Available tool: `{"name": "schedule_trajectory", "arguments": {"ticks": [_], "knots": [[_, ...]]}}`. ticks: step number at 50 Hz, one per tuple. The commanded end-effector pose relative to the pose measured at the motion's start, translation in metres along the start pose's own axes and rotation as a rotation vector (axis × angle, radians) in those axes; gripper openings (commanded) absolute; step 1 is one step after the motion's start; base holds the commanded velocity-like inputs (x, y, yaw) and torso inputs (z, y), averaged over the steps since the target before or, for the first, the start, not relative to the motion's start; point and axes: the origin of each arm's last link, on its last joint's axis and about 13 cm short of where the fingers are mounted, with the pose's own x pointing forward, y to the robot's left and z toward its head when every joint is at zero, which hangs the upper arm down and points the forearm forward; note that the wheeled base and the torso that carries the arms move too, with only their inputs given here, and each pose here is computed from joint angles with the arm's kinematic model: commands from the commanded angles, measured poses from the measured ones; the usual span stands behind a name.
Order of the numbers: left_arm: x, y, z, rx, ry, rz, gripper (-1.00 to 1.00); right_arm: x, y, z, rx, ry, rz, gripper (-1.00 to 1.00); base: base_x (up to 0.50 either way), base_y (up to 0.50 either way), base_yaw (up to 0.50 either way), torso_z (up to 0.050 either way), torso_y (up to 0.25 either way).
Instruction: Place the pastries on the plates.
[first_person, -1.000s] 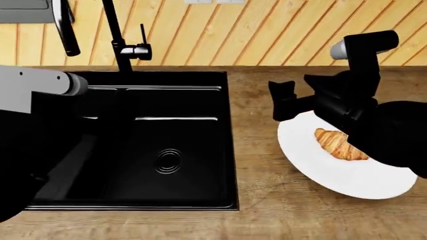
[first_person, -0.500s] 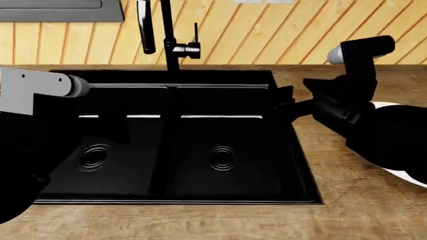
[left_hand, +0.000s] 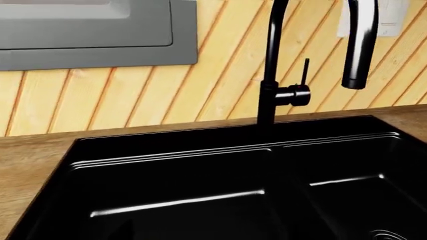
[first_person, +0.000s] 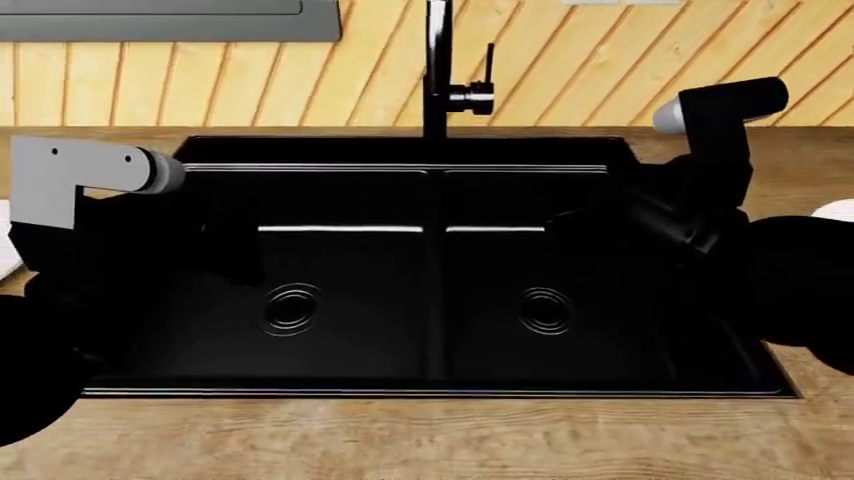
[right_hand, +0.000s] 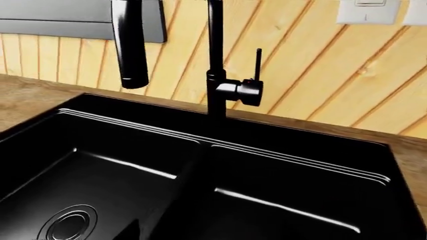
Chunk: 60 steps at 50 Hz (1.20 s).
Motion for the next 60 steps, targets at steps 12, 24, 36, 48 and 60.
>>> {"name": "schedule_trajectory", "arguments": {"ticks": [12, 24, 36, 48, 60], "knots": [[-0.001, 0.0012, 0.0001, 0.001, 0.0, -0.004, 1.0, -0.0002, 0.0, -0.004, 0.011, -0.004, -0.001, 1.0, -0.03, 0.44, 0.0, 0.0, 0.0], [-0.0016, 0.0019, -0.0017, -0.007, 0.0, -0.001, 1.0, -0.0005, -0.0007, -0.0045, 0.016, -0.011, -0.007, 1.0, -0.03, 0.44, 0.0, 0.0, 0.0], [-0.0027, 0.0022, -0.002, -0.006, 0.0, -0.001, 1.0, -0.0008, -0.0002, -0.0051, 0.018, -0.013, -0.006, 1.0, -0.03, 0.44, 0.0, 0.0, 0.0], [-0.0031, 0.003, -0.0011, -0.004, 0.0, 0.001, 1.0, -0.0006, -0.0009, -0.0069, 0.013, -0.02, -0.012, 1.0, -0.02, 0.44, 0.0, 0.0, 0.0], [-0.0034, 0.0022, -0.0002, -0.004, -0.002, 0.002, 1.0, -0.0006, -0.0014, -0.007, 0.013, -0.023, -0.018, 1.0, -0.01, 0.44, 0.0, 0.0, 0.0]]}}
